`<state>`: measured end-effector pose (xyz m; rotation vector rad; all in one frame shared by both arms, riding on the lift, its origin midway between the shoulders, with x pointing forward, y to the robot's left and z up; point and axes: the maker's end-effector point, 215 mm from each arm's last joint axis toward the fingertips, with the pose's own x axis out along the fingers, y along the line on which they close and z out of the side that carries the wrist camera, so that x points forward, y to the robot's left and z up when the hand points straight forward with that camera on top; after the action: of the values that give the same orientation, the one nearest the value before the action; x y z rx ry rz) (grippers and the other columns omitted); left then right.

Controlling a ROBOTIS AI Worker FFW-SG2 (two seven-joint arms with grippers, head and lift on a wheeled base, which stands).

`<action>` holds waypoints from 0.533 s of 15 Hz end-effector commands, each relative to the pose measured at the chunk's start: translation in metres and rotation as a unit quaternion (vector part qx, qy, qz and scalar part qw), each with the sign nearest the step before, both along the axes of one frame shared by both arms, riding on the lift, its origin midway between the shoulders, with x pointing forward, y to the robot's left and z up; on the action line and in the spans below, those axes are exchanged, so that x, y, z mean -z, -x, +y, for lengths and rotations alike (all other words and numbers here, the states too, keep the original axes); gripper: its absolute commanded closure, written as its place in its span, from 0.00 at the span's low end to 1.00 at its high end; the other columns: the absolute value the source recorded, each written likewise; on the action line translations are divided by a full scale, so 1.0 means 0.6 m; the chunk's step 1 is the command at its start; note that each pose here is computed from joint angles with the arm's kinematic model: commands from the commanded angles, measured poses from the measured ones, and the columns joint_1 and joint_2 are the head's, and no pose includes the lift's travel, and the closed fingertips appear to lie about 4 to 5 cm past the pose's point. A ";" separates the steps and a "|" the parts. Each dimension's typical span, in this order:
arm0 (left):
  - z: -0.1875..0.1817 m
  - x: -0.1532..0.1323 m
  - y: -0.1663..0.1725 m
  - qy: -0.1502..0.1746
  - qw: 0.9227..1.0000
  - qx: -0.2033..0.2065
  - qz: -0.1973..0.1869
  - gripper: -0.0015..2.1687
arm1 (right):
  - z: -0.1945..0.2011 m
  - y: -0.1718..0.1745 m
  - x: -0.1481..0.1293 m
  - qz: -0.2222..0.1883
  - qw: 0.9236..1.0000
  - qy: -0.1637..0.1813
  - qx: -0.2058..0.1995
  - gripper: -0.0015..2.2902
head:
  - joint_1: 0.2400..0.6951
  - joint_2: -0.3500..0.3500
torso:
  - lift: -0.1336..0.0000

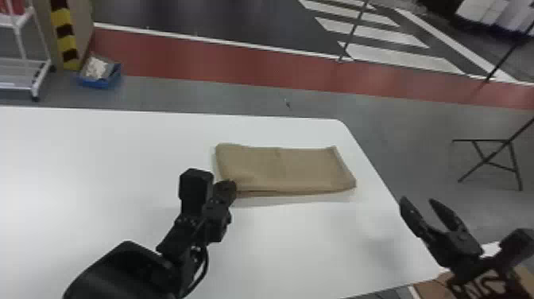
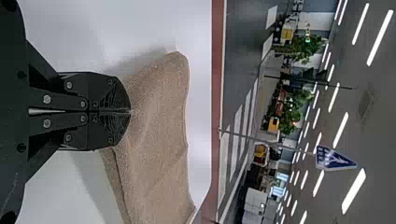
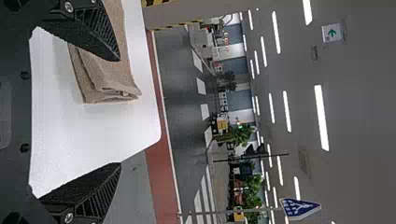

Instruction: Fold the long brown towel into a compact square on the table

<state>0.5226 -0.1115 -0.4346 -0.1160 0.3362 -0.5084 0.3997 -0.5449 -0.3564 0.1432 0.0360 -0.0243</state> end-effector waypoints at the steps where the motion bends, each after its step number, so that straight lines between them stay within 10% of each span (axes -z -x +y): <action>1: 0.041 -0.005 -0.002 -0.007 1.000 -0.010 0.003 0.64 | 0.002 -0.002 -0.005 -0.003 1.000 0.001 -0.001 0.04 | 1.00 0.00 | 0.07; 8: 0.225 -0.016 0.033 -0.035 0.998 -0.056 0.002 0.64 | 0.023 -0.021 -0.007 -0.006 1.000 -0.001 -0.011 0.04 | 1.00 0.00 | 0.07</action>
<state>0.5091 0.0068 -0.4279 -0.0740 0.3480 -0.3979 0.4093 -0.5346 -0.3527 0.1454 0.0274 -0.0079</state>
